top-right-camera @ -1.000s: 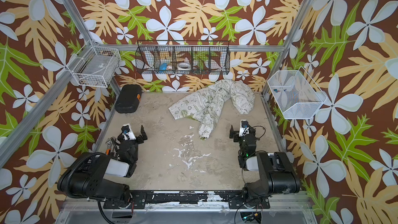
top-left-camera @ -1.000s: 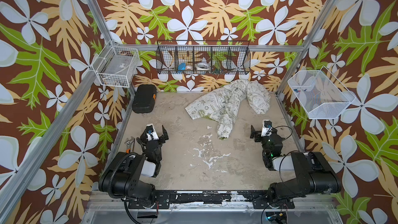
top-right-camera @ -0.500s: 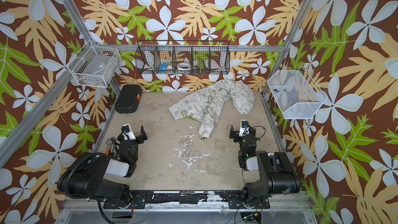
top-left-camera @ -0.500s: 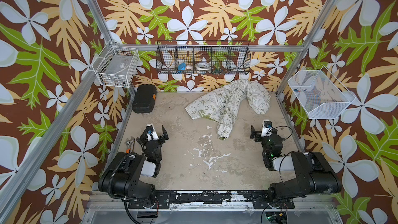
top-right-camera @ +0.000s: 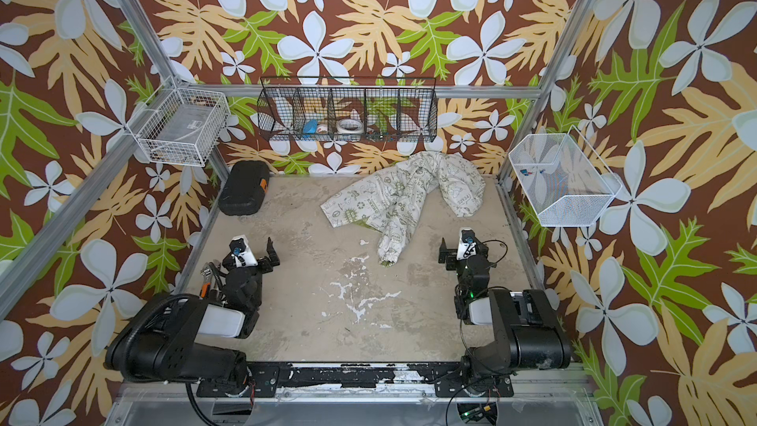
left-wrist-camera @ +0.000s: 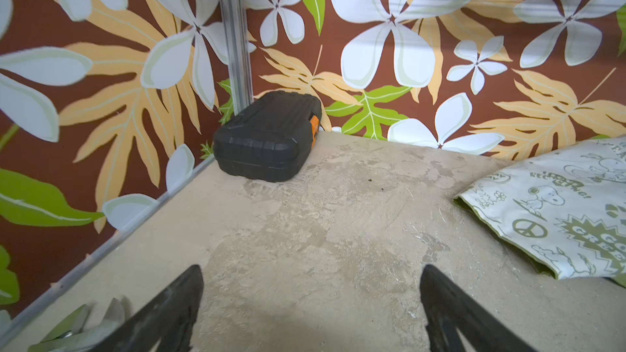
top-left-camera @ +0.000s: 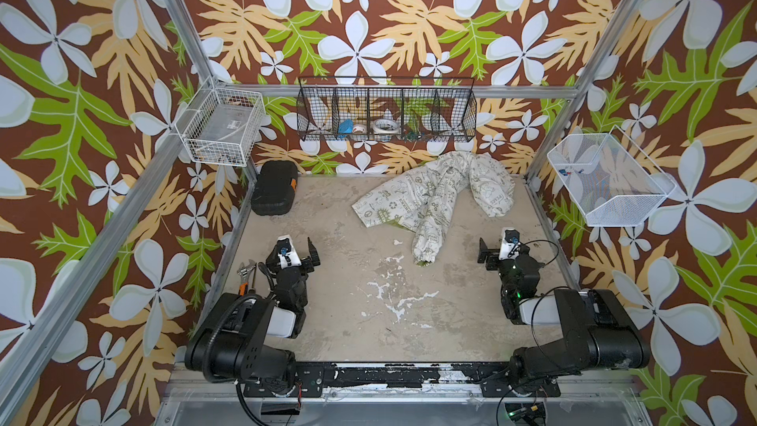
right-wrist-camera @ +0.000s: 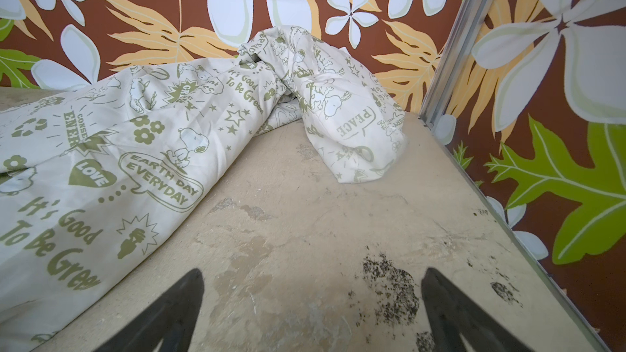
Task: Unzip the jacket
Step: Flatten out the jacket at the center of the board.
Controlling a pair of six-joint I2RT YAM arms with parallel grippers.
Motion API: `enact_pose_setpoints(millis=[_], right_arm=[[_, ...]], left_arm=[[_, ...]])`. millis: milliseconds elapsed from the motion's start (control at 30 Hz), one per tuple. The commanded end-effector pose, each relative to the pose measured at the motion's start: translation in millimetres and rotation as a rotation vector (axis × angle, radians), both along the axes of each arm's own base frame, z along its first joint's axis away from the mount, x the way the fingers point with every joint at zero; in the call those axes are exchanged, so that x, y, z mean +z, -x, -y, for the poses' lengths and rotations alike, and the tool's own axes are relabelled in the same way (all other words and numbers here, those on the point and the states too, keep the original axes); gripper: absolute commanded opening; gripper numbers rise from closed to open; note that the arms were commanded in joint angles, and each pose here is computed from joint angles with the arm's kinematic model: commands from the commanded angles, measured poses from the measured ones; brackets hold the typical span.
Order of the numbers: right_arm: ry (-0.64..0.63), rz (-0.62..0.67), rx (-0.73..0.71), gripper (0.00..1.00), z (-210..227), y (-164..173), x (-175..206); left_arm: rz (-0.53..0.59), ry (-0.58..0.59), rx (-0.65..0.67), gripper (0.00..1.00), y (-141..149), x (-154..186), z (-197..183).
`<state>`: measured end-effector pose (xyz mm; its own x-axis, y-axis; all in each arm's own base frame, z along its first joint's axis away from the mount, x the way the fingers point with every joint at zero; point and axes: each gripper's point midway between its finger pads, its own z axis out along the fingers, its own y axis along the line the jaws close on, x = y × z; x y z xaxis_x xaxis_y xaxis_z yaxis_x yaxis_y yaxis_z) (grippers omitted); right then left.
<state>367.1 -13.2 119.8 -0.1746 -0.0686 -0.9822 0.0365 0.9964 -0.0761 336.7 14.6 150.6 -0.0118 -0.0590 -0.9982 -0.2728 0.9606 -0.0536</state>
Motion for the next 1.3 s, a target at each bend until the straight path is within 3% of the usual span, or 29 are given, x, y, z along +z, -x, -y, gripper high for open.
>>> enact_pose_setpoints(millis=[0,100,167,300,567,800,1000,1133,1200,1267], right_arm=[[-0.033,0.003,-0.110,1.00,18.1,-7.2,21.3],[-0.117,0.052,-0.189,1.00,31.6,-9.3,65.6],[-0.280,0.031,-0.266,1.00,43.4,-10.9,84.9],[-0.391,-0.135,-0.114,0.98,19.2,-30.2,92.9],[-0.598,-0.428,0.131,0.95,-46.5,-59.8,44.2],[-0.529,-0.660,0.245,0.89,-123.0,-83.3,-11.6],[-0.506,-0.775,0.236,0.82,-150.2,-88.1,-50.2],[-0.495,-0.796,0.254,0.66,-162.0,-90.4,-58.6],[-0.488,-0.803,0.267,0.48,-168.0,-91.4,-59.9],[-0.490,-0.820,0.303,0.18,-177.4,-90.3,-59.1]], left_arm=[[-0.018,-0.071,0.009,1.00,-5.1,27.9,13.3],[-0.011,-0.001,-0.050,1.00,-15.8,65.3,27.5],[-0.003,0.047,-0.043,1.00,-16.3,84.4,26.9],[0.028,0.045,-0.158,1.00,-12.9,112.7,45.7],[-0.036,0.033,-0.354,1.00,-13.5,121.1,94.0],[-0.124,-0.027,-0.602,1.00,-6.3,108.2,153.6],[-0.187,-0.113,-0.760,1.00,10.7,91.3,196.6],[-0.226,-0.125,-0.799,1.00,14.0,79.0,209.8],[-0.236,-0.120,-0.815,1.00,14.8,76.5,215.8],[-0.246,-0.108,-0.834,1.00,15.2,74.5,223.0]])
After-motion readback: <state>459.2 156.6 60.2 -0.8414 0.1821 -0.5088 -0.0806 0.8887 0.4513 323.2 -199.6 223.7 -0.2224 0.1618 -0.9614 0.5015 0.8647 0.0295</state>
